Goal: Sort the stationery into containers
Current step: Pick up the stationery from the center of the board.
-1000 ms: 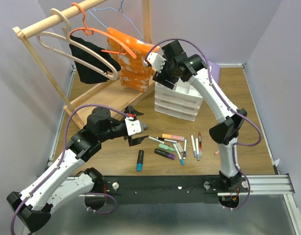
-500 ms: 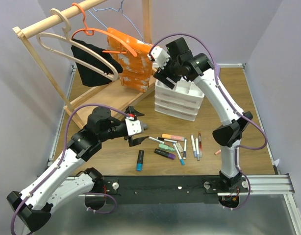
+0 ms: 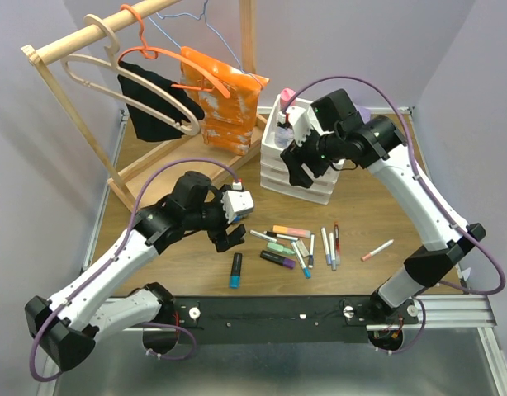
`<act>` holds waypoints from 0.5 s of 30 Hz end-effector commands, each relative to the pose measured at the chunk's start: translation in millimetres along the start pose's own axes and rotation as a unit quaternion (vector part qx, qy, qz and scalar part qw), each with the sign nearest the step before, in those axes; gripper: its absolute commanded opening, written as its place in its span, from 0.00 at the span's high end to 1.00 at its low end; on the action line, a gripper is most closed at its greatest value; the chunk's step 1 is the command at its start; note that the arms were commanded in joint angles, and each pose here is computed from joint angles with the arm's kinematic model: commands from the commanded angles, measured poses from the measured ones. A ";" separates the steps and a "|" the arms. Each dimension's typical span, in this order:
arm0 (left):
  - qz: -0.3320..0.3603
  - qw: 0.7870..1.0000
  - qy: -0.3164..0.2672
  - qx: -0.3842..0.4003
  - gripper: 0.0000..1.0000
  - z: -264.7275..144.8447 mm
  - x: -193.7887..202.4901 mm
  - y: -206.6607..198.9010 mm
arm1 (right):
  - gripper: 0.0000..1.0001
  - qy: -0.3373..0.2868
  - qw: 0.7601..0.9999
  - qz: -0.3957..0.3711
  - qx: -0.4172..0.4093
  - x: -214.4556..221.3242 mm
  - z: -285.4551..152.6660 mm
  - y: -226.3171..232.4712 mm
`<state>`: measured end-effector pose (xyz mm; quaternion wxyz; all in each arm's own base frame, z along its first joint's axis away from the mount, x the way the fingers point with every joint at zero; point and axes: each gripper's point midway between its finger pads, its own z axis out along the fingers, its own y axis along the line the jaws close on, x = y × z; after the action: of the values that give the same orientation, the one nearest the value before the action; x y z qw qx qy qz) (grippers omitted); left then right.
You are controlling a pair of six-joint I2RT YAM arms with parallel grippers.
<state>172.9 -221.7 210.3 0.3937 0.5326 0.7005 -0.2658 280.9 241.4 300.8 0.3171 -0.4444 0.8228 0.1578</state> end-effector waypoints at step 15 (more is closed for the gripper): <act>-0.036 0.980 0.143 -0.132 0.33 57.8 89.6 65.8 | 0.42 -0.033 0.996 -0.052 -0.059 4.9 -10.4 25.8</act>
<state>225.9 -199.4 129.0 0.3356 0.4918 0.7929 -0.1298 258.4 247.2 296.0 0.3034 -0.4691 0.8040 0.2036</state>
